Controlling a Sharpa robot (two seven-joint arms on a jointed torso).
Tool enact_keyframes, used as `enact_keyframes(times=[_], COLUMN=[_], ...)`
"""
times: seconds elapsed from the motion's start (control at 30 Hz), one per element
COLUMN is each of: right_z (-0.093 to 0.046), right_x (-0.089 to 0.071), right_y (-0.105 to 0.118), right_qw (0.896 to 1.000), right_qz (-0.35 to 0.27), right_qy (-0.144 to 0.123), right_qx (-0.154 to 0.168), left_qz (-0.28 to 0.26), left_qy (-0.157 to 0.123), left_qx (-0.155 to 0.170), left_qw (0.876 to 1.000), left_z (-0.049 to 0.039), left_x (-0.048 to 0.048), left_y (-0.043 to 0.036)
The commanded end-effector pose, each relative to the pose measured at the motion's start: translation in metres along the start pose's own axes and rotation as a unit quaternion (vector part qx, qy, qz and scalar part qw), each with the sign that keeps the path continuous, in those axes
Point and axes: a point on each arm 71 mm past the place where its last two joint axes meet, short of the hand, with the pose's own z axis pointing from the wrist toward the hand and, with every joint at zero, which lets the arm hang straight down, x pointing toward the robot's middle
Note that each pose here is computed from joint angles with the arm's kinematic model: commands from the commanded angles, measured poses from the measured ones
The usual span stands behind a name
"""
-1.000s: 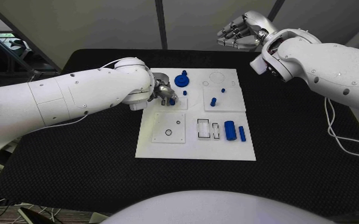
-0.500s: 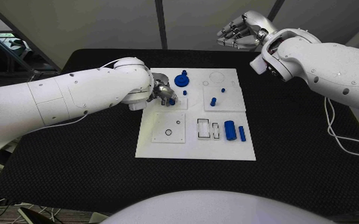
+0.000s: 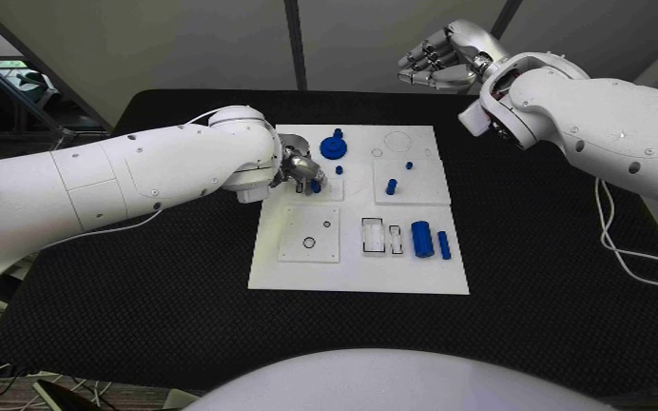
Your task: Assemble the parts on the task board
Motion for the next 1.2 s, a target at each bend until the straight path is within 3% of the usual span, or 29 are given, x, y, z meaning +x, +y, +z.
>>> enact_keyframes(times=[0.03, 1.2], right_z=[0.0005, 0.0006], right_x=[-0.0006, -0.0007], right_y=[0.0012, 0.0], right_qw=[1.0, 1.0], right_qz=[0.0, 0.0], right_qy=[0.002, 0.005], right_qx=[-0.003, -0.001], left_qz=[-0.007, -0.006], left_qy=[0.003, 0.007], left_qx=[0.0, 0.001], left_qw=[1.0, 1.0], left_z=[0.0, -0.0045], left_x=[0.0005, -0.0043], left_y=[0.0, 0.0018])
